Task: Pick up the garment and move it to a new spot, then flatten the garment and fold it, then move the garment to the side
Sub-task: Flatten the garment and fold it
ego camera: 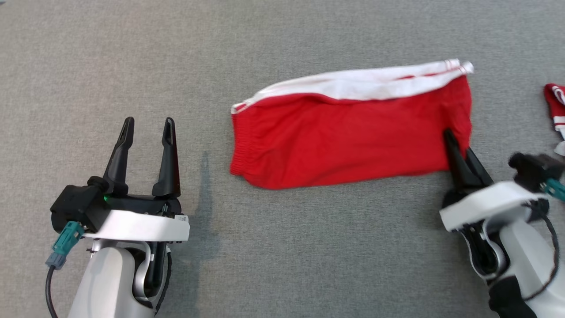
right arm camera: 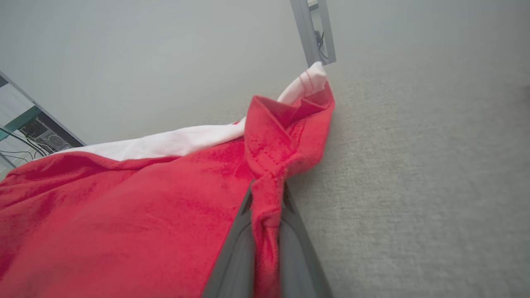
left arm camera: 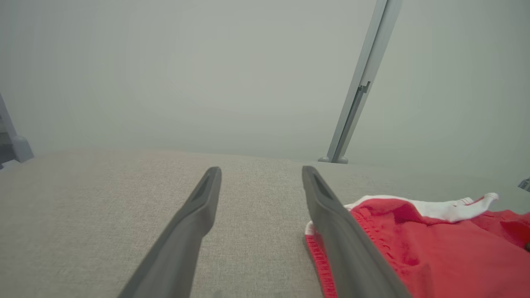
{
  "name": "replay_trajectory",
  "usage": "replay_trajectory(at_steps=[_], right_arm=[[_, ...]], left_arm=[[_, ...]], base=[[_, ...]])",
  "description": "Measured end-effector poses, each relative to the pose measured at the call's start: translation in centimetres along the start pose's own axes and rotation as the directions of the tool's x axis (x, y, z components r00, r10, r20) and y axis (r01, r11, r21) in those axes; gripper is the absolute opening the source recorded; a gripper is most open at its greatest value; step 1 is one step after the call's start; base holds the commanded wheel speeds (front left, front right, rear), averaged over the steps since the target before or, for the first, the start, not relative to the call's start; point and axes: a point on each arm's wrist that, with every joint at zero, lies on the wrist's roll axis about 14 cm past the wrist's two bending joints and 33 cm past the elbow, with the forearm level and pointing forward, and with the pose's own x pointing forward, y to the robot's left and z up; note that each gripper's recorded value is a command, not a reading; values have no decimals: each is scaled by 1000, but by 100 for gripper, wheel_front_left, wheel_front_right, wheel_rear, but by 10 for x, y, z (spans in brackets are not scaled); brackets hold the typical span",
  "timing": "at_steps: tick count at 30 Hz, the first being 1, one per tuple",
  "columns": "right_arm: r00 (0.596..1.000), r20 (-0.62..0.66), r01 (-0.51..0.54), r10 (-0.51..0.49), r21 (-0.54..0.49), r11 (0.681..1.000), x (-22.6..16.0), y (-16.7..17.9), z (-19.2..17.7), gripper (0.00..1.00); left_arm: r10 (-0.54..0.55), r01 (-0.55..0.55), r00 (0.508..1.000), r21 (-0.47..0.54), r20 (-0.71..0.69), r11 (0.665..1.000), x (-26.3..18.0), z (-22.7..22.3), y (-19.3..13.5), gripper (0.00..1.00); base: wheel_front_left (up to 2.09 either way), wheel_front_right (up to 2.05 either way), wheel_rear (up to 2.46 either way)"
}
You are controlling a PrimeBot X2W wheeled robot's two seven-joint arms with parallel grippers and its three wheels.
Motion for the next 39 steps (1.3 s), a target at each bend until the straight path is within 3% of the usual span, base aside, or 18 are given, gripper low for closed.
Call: replay_trajectory(at_steps=[5, 10, 14, 17, 22, 28, 33, 36, 38, 39], right_arm=[[990, 34, 140, -140, 27, 990, -41, -43, 5, 0], [985, 48, 167, -168, 25, 986, -46, -48, 10, 0], [989, 130, 73, -72, 1, 997, -29, -14, 38, 0], [985, 167, -45, 51, -36, 998, -19, 30, 55, 0], [942, 185, -267, 279, -86, 960, -9, 116, 72, 0], [892, 48, -446, 450, -73, 892, -13, 182, 36, 0], [875, -111, -480, 472, -61, 875, -16, 191, -15, 0], [872, -140, -480, 468, -63, 875, -17, 190, -26, 0], [872, -151, -479, 466, -58, 876, -18, 188, -32, 56], [871, -150, -479, 467, -56, 876, -19, 188, -33, 100]], left_arm=[[-27, 27, 1000, -4, 8, 1000, 0, 3, -9, 100], [-45, 45, 999, -5, 14, 999, 1, 6, -14, 100], [-49, 49, 999, -2, 19, 999, 0, 10, -15, 100], [-46, 46, 999, -3, 21, 999, -2, 11, -14, 100], [-39, 39, 999, -6, 16, 999, -6, 11, -13, 100], [-19, 20, 1000, -13, 12, 1000, -11, 11, -7, 100], [5, -4, 1000, -18, 2, 1000, -15, 8, 0, 100], [11, -11, 1000, -19, -1, 1000, -15, 7, 1, 100], [13, -13, 1000, -21, -3, 1000, -15, 6, 1, 100], [13, -13, 1000, -25, -4, 1000, -14, 5, 1, 100]], base=[[0, 0, 0], [0, 0, 0], [0, 0, 0], [0, 0, 0], [0, 0, 0], [0, 0, 0], [0, 0, 0], [0, 0, 0], [0, 0, 0], [0, 0, 0]])
